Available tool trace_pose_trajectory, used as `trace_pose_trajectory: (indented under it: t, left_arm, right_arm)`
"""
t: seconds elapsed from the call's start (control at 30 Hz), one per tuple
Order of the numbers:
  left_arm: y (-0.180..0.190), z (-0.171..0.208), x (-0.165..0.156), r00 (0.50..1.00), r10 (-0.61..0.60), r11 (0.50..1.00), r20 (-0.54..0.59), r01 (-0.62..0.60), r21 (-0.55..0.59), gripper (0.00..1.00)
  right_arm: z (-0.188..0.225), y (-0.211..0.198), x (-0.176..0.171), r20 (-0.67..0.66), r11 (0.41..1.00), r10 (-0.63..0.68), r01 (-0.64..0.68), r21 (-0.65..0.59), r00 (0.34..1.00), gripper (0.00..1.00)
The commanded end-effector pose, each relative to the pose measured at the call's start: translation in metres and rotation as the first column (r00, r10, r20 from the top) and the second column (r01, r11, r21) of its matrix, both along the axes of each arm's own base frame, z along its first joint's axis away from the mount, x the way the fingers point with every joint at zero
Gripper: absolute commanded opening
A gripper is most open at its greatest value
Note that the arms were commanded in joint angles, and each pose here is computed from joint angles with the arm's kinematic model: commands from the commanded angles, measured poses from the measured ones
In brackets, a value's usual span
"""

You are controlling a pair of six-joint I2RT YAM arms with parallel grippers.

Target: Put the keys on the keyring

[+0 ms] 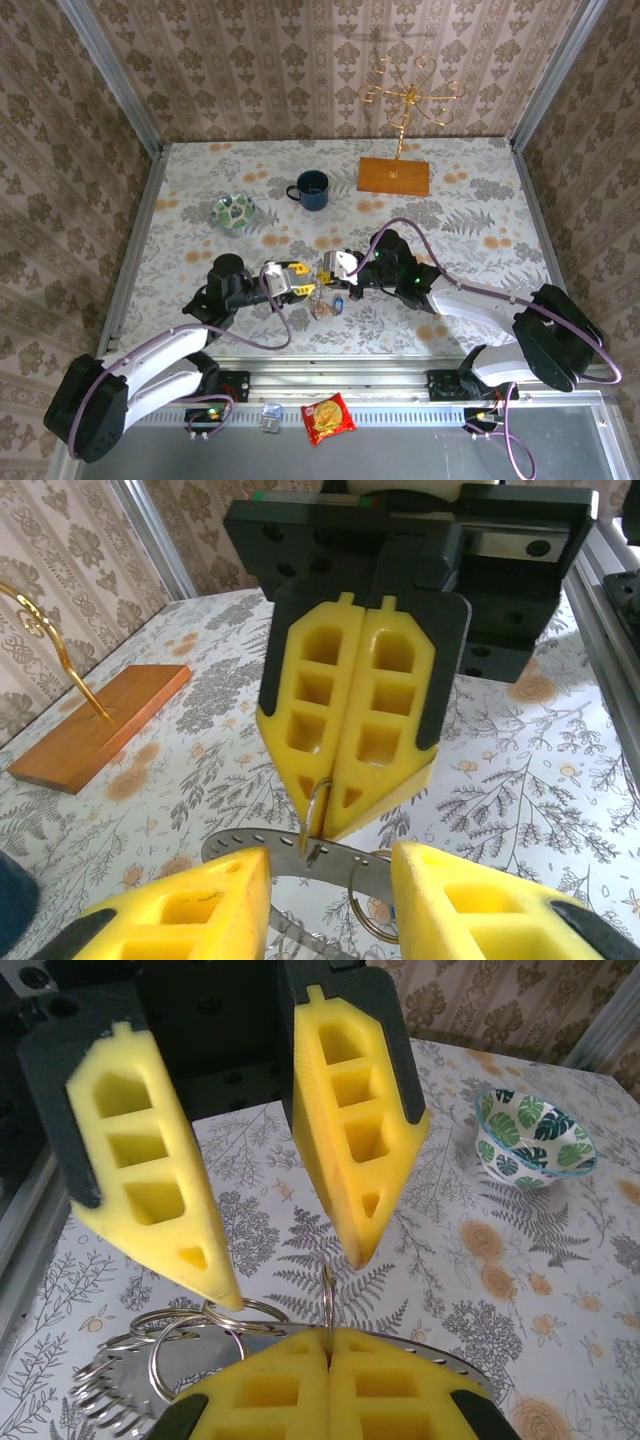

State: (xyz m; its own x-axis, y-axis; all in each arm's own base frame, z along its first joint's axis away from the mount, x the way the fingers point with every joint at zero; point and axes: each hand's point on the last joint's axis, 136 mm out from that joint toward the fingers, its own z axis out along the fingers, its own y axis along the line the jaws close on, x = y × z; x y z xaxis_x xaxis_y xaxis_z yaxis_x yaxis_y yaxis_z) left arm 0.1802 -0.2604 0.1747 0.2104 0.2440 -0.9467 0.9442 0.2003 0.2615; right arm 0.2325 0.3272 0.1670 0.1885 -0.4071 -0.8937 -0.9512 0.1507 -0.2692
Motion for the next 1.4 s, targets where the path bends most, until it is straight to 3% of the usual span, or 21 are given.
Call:
trace_pose_trajectory:
  t: [0.0, 0.43, 0.6, 0.8, 0.9, 0.97, 1.1, 1.37]
  left_arm:
    - [0.001, 0.012, 0.005, 1.0, 0.011, 0.996, -0.001, -0.011, -0.084, 0.34]
    - [-0.007, 0.004, -0.002, 0.995, -0.076, 0.992, -0.068, 0.069, -0.105, 0.19]
    - [-0.01, 0.002, -0.003, 0.992, -0.101, 0.99, -0.078, 0.093, -0.105, 0.0]
    - [-0.009, 0.0, -0.002, 0.994, -0.089, 0.992, -0.07, 0.082, -0.1, 0.0]
    - [-0.008, 0.0, -0.001, 0.996, -0.068, 0.995, -0.055, 0.064, -0.078, 0.0]
    - [-0.007, -0.001, 0.0, 0.997, -0.057, 0.997, -0.045, 0.055, -0.053, 0.0]
    - [-0.008, -0.006, -0.002, 0.998, -0.055, 0.998, -0.027, 0.055, 0.011, 0.0]
    - [-0.01, -0.004, -0.003, 0.998, -0.065, 0.998, -0.011, 0.065, 0.017, 0.0]
  right_arm:
    - [0.02, 0.008, -0.002, 0.029, 0.996, 0.05, -0.052, 0.067, 0.998, 0.0]
    - [0.015, 0.018, -0.005, -0.005, 0.99, 0.115, -0.114, 0.08, 0.993, 0.0]
    - [0.018, 0.023, -0.004, -0.016, 0.987, 0.125, -0.123, 0.103, 0.992, 0.0]
    - [0.011, 0.019, 0.0, -0.022, 0.994, 0.086, -0.085, 0.069, 0.996, 0.02]
    - [0.003, 0.012, 0.006, -0.005, 0.999, 0.039, -0.039, 0.014, 0.999, 0.23]
    - [-0.001, 0.007, 0.008, 0.006, 0.999, 0.018, -0.018, -0.026, 1.0, 0.3]
    - [0.002, -0.002, 0.007, 0.042, 0.997, 0.013, -0.009, -0.08, 0.999, 0.32]
    - [0.007, -0.002, 0.002, 0.061, 0.993, 0.041, -0.034, -0.113, 0.997, 0.32]
